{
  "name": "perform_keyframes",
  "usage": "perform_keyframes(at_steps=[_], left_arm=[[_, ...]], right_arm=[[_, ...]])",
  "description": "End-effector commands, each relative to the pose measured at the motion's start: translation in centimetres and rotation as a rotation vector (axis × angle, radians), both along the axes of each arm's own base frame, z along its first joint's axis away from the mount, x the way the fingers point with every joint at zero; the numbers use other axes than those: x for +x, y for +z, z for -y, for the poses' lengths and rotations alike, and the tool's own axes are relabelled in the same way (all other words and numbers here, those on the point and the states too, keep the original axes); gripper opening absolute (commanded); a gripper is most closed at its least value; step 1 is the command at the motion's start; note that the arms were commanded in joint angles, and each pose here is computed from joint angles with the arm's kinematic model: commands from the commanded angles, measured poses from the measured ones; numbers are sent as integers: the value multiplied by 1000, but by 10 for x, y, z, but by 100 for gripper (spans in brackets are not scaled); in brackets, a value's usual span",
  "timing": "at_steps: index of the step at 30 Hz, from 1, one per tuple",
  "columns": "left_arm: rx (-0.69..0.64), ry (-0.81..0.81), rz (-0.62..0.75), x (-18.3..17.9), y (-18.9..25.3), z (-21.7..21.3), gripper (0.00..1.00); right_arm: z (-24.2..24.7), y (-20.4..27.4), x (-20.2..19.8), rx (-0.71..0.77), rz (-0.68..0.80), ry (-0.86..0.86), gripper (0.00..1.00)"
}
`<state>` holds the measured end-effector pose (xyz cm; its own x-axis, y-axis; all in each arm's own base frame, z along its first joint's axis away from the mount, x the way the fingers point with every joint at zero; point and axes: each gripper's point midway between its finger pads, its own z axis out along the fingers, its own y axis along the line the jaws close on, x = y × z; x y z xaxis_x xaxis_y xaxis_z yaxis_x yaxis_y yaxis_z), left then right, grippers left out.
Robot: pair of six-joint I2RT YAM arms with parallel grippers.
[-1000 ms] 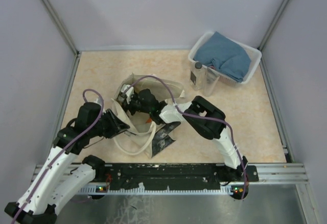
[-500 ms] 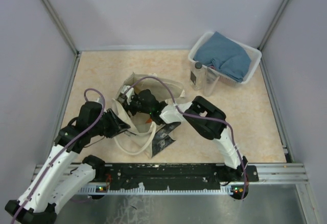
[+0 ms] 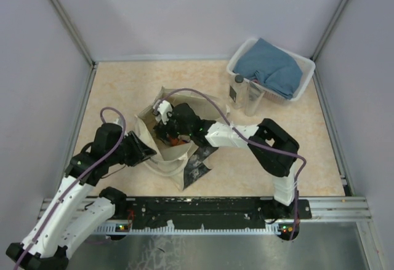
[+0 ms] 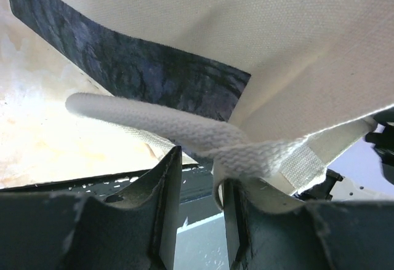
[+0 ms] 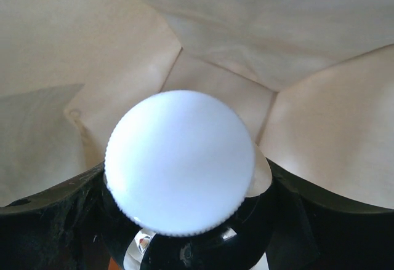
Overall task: Take the personal care products out of the canvas bag
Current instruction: Take out the care product from the canvas bag.
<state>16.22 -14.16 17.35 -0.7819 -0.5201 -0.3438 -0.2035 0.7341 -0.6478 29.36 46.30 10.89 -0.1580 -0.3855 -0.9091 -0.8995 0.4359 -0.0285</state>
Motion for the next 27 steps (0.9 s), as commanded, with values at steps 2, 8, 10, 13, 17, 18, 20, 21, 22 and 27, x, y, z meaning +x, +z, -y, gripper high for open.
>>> perform_keyframes(at_steps=[2,8,10,13,17,18,20,21,22,27], left_arm=[[3,7,12,0,-3,-2,37],[-6,4,15,-3,-2,-2,37],[-8,5,15,-3,-1,-2,37],[-11,7,15,-5,-2,-3,37],[-15,12,23,-5,-2,-4,37],[-17,12,27,-5,-1,-3,37],[-21,11,30,-5,0,-3,37],[-23,9,34,-4,0,-2,37],[-25,7,36,-3,1,-2,37],[-25,-10,44,-1,2,1,37]], right_arm=[[12,158,11,260,223,-41,0],[34,219,9,352,304,-74,0],[41,237,12,371,332,-94,0],[54,265,19,375,388,-139,0],[79,293,27,379,425,-200,0],[88,300,28,376,439,-215,0],[107,315,26,372,469,-252,0],[118,322,26,369,485,-273,0],[128,329,26,364,497,-296,0],[187,361,24,344,557,-411,0]])
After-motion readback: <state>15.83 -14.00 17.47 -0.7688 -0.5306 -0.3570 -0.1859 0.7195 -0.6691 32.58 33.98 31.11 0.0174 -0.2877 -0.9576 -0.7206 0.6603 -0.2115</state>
